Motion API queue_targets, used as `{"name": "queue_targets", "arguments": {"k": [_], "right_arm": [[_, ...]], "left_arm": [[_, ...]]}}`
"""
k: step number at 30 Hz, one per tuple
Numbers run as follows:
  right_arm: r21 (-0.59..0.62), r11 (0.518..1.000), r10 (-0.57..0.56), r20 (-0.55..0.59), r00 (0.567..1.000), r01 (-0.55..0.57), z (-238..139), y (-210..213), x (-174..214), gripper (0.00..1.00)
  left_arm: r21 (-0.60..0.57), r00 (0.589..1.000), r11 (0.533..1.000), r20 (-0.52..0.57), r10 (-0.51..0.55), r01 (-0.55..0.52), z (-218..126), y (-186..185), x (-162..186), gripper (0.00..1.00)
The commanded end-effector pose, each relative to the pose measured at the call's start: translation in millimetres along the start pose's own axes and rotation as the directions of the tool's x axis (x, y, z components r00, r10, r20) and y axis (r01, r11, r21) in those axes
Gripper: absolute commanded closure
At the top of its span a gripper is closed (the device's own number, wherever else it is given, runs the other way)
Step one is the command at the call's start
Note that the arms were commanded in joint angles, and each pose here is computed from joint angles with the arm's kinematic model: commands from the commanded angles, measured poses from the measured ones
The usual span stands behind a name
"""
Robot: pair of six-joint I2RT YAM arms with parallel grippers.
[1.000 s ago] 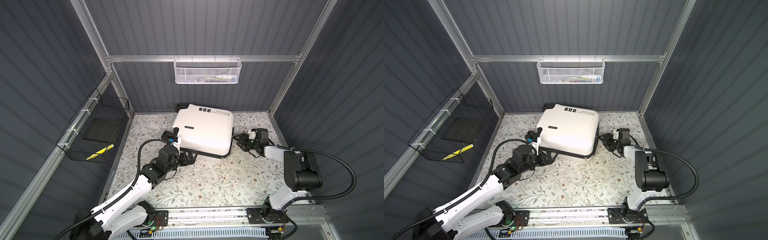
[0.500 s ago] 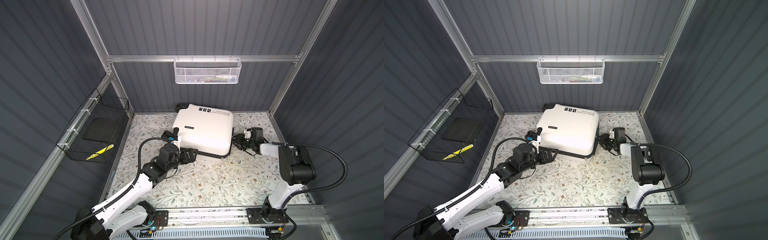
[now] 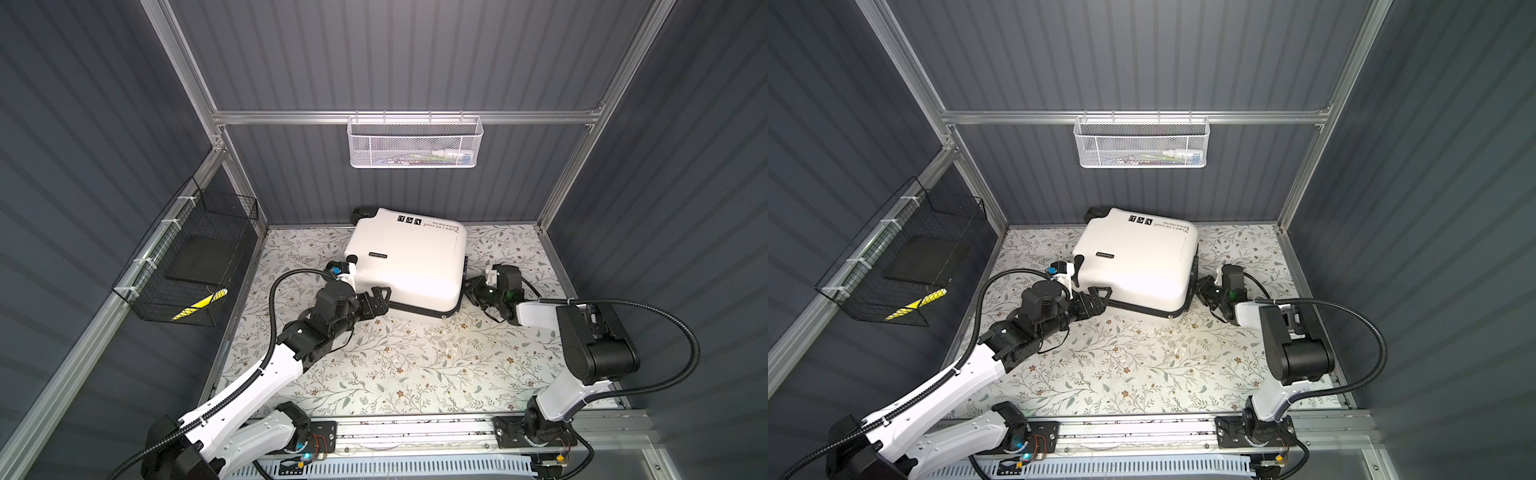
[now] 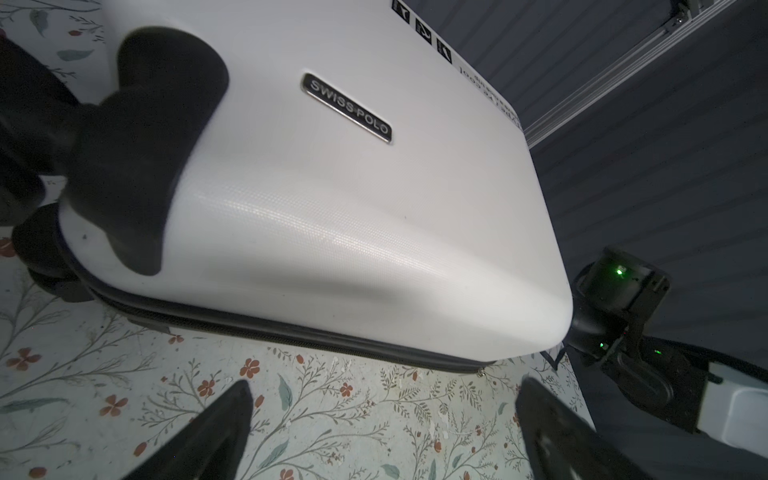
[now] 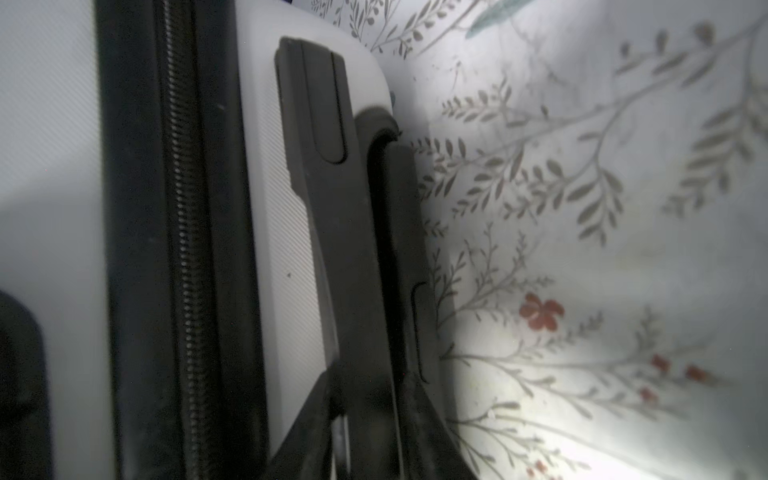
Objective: Pack the luggage
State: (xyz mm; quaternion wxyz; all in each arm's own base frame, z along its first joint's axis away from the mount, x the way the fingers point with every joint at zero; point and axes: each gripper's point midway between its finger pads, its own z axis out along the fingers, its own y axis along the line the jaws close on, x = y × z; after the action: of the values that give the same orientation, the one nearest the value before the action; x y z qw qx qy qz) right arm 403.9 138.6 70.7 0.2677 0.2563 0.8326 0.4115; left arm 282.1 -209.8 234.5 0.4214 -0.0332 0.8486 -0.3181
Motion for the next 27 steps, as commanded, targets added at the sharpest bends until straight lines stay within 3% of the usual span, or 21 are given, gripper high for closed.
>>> {"name": "queue_targets", "arguments": {"k": [1,9,11,14,20,25,27], "right_arm": [[0.044,0.999,0.026,-0.160,0.987,-0.019,5,-15,68,0.72],[-0.004,0.999,-0.044,-0.249,0.967,0.045,-15,-5,136,0.72],[-0.026,0.998,-0.057,-0.246,0.967,0.052,-30,-1,141,0.65],[-0.016,0.994,-0.113,-0.217,0.970,0.113,-56,5,137,0.42],[0.009,0.970,-0.241,-0.045,0.970,0.241,-115,48,74,0.16],[-0.041,0.973,-0.223,0.085,0.971,0.227,-141,96,-10,0.06],[-0.063,0.973,-0.218,0.081,0.973,0.223,-136,113,-37,0.05]], "left_arm": [[-0.069,0.998,0.997,0.059,-0.024,0.028,-14,12,-19,0.00],[-0.126,0.992,0.987,0.095,-0.087,0.099,-26,45,-30,0.00],[-0.146,0.989,0.983,0.111,-0.093,0.109,-32,54,-34,0.00],[-0.168,0.986,0.979,0.144,-0.088,0.112,-43,61,-43,0.00],[-0.215,0.986,0.969,0.139,-0.097,0.126,-47,75,-48,0.00],[-0.205,0.985,0.967,0.114,-0.129,0.150,-37,86,-53,0.00],[-0.195,0.984,0.968,0.109,-0.140,0.159,-33,89,-57,0.00]]}}
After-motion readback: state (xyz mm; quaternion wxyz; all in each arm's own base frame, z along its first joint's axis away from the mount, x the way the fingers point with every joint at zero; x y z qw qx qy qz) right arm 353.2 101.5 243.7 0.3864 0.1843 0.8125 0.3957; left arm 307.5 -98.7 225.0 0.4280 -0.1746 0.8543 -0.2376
